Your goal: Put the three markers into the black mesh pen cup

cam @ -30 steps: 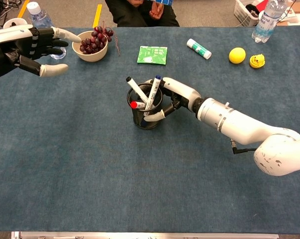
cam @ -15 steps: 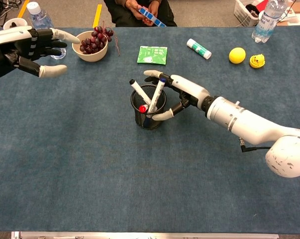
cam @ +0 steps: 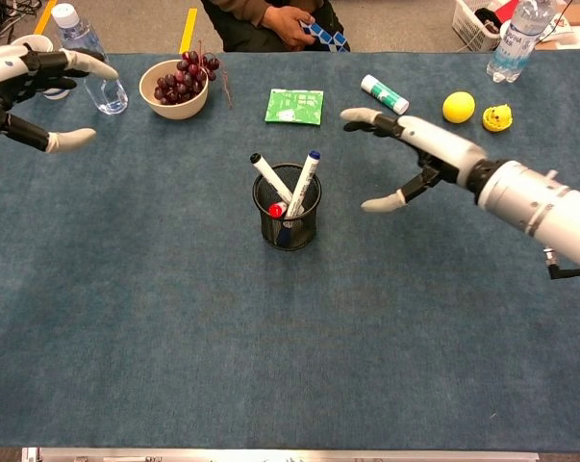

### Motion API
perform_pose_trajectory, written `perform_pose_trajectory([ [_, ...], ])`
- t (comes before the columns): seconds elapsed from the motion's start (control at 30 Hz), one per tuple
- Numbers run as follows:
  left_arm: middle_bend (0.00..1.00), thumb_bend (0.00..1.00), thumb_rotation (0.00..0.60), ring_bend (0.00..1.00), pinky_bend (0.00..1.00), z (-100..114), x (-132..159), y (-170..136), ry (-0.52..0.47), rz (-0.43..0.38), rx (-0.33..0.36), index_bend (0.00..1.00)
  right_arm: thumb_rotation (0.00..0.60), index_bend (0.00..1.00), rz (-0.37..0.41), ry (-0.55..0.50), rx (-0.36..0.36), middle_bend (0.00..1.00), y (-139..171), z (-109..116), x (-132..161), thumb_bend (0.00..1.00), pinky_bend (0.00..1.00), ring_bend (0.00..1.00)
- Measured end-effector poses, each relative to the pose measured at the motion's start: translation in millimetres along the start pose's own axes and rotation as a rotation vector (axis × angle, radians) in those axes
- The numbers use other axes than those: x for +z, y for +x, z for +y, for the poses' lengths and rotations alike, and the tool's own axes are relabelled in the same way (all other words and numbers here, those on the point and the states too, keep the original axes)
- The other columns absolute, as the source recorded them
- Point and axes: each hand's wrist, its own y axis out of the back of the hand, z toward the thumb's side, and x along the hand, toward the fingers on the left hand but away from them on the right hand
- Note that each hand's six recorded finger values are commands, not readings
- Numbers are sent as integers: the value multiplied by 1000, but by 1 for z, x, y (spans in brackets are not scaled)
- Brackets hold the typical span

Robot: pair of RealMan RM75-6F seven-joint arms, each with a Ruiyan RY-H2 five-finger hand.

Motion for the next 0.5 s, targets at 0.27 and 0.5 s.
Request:
perform_pose_trajectory([
  [0.27, 58, 352, 600, 0, 20, 2, -46, -8, 220, 52, 128, 182, 600, 325, -147, 169, -160, 322, 62, 56, -26, 375, 226, 227],
  [0.5, 61, 352, 600, 0, 20, 8, -70, -24, 337, 90, 278, 183, 600, 328, -267, 293, -269, 323, 111, 85, -41, 375, 227, 227],
])
